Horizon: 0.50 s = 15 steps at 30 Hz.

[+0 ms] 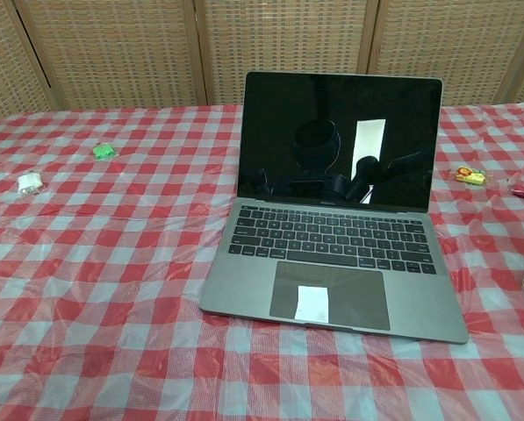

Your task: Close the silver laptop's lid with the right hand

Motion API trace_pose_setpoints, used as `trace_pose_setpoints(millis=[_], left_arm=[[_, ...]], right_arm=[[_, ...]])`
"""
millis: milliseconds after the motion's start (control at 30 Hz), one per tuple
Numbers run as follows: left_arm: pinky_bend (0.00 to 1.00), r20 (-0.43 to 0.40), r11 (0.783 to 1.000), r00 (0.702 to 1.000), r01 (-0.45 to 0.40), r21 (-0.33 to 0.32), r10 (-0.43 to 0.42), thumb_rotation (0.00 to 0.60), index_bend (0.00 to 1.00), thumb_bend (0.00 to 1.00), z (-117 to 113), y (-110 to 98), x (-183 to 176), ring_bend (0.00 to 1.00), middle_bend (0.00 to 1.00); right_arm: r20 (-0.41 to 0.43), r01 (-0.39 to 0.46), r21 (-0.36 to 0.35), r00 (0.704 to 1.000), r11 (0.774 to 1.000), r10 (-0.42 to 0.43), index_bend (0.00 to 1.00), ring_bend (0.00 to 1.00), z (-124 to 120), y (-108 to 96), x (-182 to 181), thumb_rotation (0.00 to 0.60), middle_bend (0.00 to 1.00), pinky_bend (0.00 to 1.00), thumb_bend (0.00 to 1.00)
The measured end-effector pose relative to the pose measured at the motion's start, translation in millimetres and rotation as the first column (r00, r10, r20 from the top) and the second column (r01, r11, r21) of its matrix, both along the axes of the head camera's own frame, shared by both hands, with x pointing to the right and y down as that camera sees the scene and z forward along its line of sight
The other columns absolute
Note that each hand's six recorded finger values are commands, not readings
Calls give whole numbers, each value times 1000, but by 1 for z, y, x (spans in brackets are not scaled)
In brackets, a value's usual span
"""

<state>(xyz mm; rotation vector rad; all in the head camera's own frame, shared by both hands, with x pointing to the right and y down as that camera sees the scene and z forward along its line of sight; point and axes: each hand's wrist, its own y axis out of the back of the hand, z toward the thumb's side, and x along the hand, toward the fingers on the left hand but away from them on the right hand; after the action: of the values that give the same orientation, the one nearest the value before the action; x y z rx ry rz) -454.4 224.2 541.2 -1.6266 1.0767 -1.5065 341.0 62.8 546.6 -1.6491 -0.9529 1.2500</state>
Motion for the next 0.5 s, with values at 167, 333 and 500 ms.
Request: trace_pose_setpoints(millis=[167, 333, 500], left_arm=[[0, -8, 999, 1000, 29, -41, -29, 600, 0, 0, 8, -4, -5, 0, 0], [0, -6, 998, 999, 36, -58, -37, 600, 0, 0, 11, -8, -6, 0, 0], [0, 7, 997, 999, 45, -69, -45, 600, 0, 0, 16, -9, -8, 0, 0]], right_arm=[[86, -8, -130, 996, 992, 19, 254, 143, 21, -60, -33, 600, 222, 223, 1000], [127, -63, -215, 988, 975, 92, 237, 181, 44, -106, -54, 600, 223, 264, 1000], [158, -112, -273, 975, 956, 159, 235, 223, 67, -129, -72, 600, 246, 318, 1000]])
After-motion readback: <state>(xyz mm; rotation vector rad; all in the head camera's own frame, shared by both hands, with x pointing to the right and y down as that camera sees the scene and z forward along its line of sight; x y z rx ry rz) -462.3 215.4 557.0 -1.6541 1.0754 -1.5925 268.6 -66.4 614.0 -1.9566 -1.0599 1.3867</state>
